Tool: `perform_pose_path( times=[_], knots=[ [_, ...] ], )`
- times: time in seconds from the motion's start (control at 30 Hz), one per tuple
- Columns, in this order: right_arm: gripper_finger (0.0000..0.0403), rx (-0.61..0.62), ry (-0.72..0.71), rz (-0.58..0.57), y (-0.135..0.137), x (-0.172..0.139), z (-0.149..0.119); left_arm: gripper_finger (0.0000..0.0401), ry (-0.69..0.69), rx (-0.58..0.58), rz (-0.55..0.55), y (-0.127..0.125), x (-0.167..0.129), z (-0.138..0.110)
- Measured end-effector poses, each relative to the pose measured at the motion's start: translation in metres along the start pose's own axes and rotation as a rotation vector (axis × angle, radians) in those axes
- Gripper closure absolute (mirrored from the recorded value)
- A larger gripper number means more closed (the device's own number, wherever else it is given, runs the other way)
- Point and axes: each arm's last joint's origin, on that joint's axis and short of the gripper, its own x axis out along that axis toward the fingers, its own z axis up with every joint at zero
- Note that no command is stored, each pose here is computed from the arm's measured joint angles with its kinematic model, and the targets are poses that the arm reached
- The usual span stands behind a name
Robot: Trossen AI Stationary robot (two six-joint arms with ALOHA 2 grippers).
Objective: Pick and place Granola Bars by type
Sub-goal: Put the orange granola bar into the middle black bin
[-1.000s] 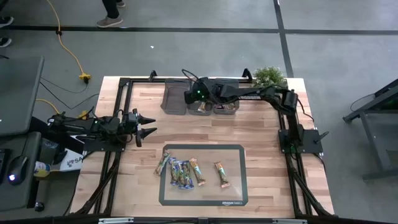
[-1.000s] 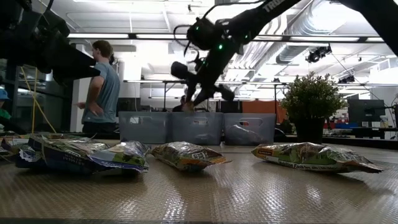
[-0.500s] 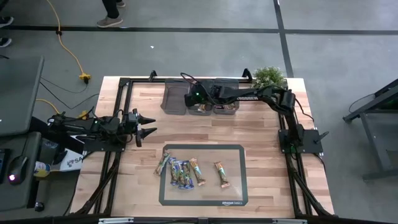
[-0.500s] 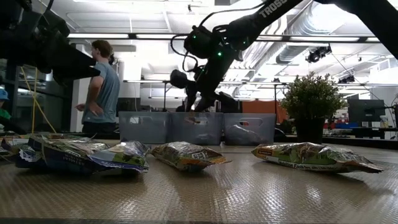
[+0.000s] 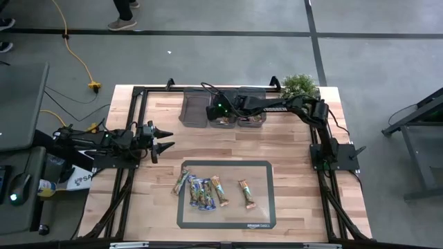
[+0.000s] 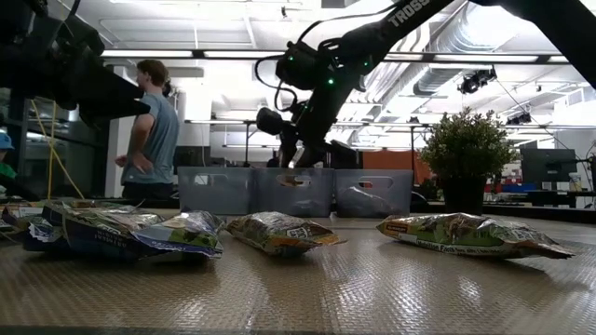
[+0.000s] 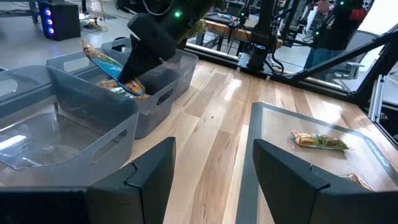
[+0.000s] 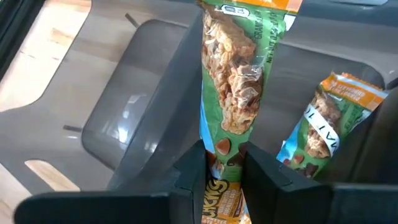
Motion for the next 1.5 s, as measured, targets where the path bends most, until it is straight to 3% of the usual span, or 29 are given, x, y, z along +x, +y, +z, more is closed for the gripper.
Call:
perform_pose_path(
  times=[0.4, 0.7, 1.03, 1.5],
  knots=[
    [0.0284, -0.019, 0.029, -0.014, -0.003, 0.0, -0.002, 0.019, 0.0, 0.0, 0.0, 0.0, 0.0, 0.0],
    [0.0285, -0.146, 0.016, 0.075, 0.004, -0.002, 0.003, 0.019, 0.0, 0.0, 0.0, 0.0, 0.0, 0.0],
    [0.0285, -0.315, -0.044, 0.179, 0.015, -0.031, 0.018, 0.019, 0.0, 0.0, -0.001, 0.0, 0.0, 0.0],
    [0.0285, -0.517, -0.053, 0.448, 0.043, -0.1, 0.016, 0.019, 0.0, 0.0, -0.001, 0.0, 0.0, 0.0]
  ],
)
